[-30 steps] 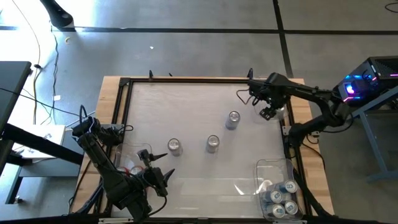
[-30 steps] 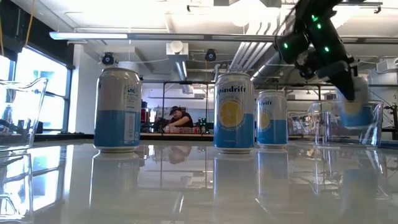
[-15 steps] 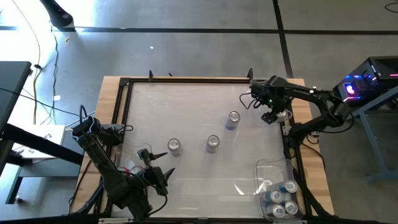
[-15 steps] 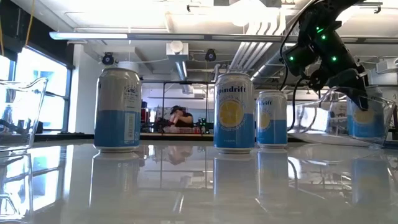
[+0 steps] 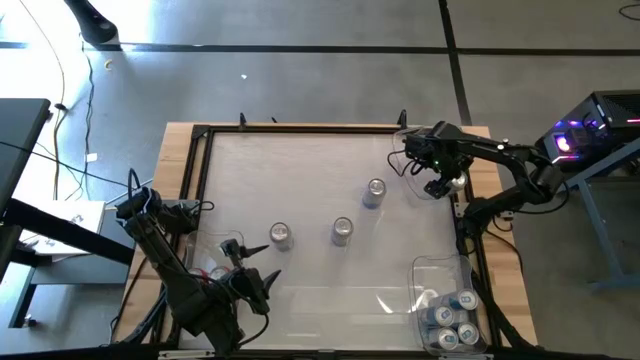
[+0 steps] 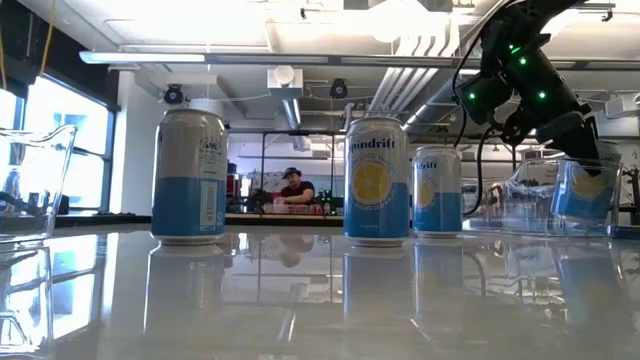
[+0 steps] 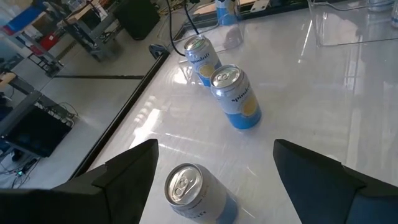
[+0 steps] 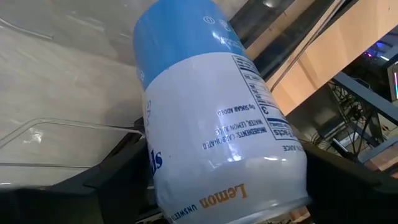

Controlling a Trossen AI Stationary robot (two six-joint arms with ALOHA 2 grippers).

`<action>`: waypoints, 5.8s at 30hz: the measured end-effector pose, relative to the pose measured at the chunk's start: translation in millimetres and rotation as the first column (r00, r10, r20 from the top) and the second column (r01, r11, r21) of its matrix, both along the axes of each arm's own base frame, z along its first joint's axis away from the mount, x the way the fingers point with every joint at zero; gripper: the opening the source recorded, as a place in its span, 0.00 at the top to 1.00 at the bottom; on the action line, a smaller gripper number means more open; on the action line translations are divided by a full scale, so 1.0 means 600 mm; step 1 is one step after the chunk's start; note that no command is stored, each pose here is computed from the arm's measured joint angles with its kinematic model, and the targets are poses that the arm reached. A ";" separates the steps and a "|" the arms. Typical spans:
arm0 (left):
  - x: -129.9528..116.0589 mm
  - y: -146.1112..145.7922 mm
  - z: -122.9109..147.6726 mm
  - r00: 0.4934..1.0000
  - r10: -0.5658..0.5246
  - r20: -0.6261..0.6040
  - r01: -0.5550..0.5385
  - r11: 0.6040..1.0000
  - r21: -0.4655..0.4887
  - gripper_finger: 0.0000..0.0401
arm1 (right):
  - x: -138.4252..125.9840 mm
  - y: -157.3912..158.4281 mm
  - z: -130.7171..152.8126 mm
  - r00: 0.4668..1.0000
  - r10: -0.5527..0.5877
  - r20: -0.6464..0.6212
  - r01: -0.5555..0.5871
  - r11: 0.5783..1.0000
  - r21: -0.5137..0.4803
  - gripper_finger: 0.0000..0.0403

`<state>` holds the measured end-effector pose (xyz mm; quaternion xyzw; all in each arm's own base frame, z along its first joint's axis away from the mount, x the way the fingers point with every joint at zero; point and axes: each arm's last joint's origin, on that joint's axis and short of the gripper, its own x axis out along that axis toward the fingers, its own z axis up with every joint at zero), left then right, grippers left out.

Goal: Sort soda cans
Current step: Put the bottom right blue-white soda can into the top right transparent bin, then put the top right blue-white soda can into the top right transparent bin, then put the middle right blue-white soda can into the top right transparent bin

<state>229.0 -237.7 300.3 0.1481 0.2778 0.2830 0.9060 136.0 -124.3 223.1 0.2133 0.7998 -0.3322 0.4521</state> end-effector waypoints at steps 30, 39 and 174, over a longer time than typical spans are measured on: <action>0.000 0.000 0.000 1.000 0.005 0.003 -0.005 1.000 -0.008 0.22 | 0.009 -0.004 -0.004 0.996 0.022 0.092 -0.024 1.000 0.017 0.13; -0.003 -0.002 0.000 1.000 -0.002 -0.002 0.001 1.000 -0.012 0.22 | -0.006 0.009 0.050 0.988 -0.033 0.150 0.041 0.998 -0.054 0.13; -0.042 0.020 -0.038 0.994 0.110 -0.007 -0.110 0.990 -0.083 0.22 | 0.226 0.280 0.105 -0.008 0.527 0.850 -0.088 0.846 -0.525 0.01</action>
